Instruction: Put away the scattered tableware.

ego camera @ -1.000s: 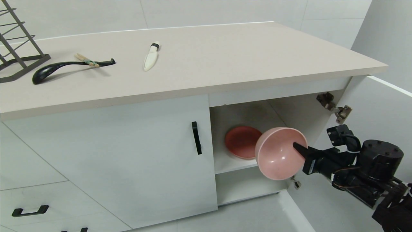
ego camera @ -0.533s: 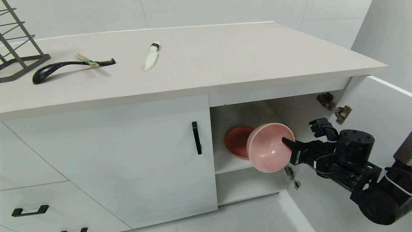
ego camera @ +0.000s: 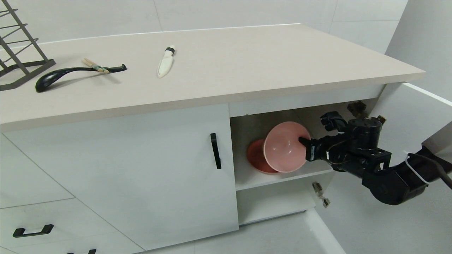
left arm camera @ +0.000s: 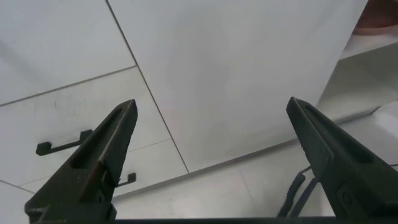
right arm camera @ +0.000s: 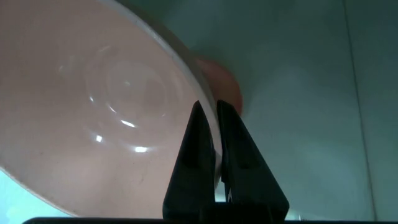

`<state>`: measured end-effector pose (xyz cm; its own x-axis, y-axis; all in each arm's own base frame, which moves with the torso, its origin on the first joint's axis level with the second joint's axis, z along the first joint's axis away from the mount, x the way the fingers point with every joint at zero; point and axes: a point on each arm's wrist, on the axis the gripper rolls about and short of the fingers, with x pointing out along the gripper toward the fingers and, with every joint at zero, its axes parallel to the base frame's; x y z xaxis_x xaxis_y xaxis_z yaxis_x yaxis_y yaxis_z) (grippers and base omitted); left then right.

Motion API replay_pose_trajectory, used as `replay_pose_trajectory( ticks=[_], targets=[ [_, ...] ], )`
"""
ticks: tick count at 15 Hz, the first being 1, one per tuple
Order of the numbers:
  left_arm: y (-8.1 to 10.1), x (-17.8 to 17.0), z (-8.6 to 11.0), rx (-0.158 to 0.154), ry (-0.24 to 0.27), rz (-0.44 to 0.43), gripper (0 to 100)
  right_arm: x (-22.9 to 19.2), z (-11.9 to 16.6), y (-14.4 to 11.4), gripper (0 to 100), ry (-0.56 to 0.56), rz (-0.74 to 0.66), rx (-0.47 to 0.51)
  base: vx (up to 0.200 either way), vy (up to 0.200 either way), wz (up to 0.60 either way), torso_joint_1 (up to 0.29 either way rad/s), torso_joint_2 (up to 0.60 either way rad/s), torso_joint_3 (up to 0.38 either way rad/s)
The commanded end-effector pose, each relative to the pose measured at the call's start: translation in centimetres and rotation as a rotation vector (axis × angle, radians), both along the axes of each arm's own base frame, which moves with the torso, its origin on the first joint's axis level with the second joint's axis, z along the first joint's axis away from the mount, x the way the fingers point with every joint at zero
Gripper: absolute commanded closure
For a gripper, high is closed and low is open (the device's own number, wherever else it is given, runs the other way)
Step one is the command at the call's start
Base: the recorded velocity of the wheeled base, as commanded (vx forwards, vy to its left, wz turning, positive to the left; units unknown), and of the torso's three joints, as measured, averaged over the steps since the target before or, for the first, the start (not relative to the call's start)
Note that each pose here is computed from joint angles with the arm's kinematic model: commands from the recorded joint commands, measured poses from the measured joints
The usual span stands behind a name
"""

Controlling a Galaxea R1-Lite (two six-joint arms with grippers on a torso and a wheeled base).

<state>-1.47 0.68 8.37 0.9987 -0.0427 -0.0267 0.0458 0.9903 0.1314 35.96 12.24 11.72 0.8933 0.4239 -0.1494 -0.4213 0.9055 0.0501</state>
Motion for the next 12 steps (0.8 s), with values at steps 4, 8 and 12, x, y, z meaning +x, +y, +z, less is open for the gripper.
replay_pose_trajectory(
  ticks=[4,8,12],
  targets=[
    [-0.1,0.0,0.2,-0.031,-0.017,-0.040,0,3.5,-0.9,1.1,100,0.022,-0.001,-0.008,0.000,0.000,0.00,0.000,0.00,0.000],
    [-0.1,0.0,-0.1,-0.169,0.027,-0.020,0,4.6,-1.3,1.6,100,0.024,-0.001,-0.012,0.000,0.000,0.00,0.000,0.00,0.000],
    [-0.1,0.0,-0.3,-0.127,0.042,-0.033,0,4.6,-1.4,1.6,100,0.035,-0.001,-0.017,0.000,0.000,0.00,0.000,0.00,0.000]
  ],
)
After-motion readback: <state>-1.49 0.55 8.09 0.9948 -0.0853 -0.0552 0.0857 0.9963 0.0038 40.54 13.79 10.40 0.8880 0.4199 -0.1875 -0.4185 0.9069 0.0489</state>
